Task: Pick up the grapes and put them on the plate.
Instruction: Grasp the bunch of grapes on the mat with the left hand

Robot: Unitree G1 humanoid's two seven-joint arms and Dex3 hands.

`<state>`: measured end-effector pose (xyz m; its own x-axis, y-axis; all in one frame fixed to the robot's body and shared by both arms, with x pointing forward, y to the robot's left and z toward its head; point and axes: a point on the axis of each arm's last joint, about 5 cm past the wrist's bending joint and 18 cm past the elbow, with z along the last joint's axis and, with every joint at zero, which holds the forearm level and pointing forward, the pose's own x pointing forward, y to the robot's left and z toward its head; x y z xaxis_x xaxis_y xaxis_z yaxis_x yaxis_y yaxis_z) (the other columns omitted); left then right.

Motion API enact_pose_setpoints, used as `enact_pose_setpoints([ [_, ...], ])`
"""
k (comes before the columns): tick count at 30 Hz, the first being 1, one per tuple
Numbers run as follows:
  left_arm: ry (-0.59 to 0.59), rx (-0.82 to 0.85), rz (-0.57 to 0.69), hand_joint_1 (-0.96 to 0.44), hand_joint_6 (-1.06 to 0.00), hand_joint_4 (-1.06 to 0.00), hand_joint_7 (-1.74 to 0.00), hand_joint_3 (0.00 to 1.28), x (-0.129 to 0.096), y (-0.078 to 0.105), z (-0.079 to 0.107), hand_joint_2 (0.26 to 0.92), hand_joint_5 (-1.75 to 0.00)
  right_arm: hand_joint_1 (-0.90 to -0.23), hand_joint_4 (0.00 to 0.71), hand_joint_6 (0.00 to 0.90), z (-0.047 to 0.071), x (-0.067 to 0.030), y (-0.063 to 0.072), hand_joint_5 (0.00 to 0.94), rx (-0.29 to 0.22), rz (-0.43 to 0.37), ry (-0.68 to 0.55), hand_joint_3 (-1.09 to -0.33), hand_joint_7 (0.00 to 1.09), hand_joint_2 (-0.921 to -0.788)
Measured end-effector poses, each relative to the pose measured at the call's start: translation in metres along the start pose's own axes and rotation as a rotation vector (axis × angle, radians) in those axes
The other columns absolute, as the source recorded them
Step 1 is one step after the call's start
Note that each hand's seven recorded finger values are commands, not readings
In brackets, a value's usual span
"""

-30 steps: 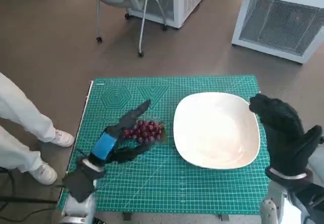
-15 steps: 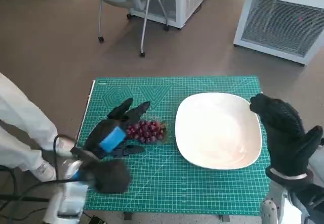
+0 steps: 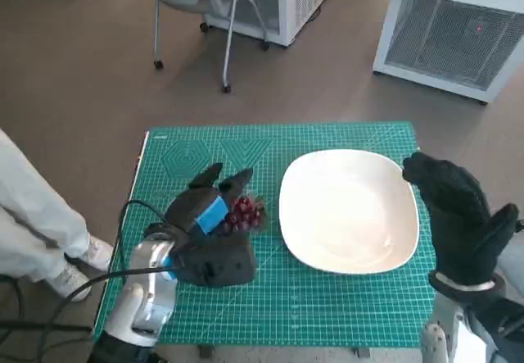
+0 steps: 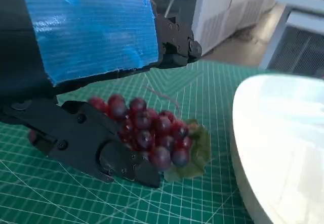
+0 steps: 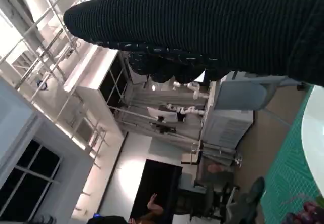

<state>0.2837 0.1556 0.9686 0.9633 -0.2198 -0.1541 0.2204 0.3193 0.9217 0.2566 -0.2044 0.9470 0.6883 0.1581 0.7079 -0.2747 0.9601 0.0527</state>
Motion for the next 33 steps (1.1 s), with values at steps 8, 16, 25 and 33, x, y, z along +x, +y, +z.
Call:
enact_pose_setpoints([
  [8, 0.056, 0.012, -0.064, -0.30, -0.20, 0.00, 0.00, 0.01, 0.019, -0.004, -0.002, 0.732, 0.00, -0.420, 0.482, 0.209, 0.001, 0.0006, 0.000, 0.382, 0.012, -0.002, -0.006, -0.582, 0.86, -0.921],
  [16, 0.117, 0.010, -0.137, -0.32, -0.19, 0.00, 0.00, 0.01, 0.038, -0.011, -0.001, 0.740, 0.00, -0.419, 0.480, 0.209, 0.002, 0.0001, 0.000, 0.385, 0.011, 0.000, -0.006, -0.583, 0.86, -0.921],
  [25, 0.173, 0.019, -0.193, -0.32, -0.18, 0.00, 0.00, 0.01, 0.055, -0.017, 0.004, 0.749, 0.00, -0.417, 0.477, 0.214, 0.002, -0.0011, -0.001, 0.389, 0.008, 0.005, -0.005, -0.589, 0.86, -0.921],
  [33, 0.204, 0.033, -0.214, -0.27, -0.22, -0.05, -0.02, 0.01, 0.064, -0.019, 0.002, 0.766, -0.02, -0.416, 0.470, 0.212, 0.002, -0.0034, -0.001, 0.392, 0.005, 0.005, -0.002, -0.599, 0.87, -0.921],
])
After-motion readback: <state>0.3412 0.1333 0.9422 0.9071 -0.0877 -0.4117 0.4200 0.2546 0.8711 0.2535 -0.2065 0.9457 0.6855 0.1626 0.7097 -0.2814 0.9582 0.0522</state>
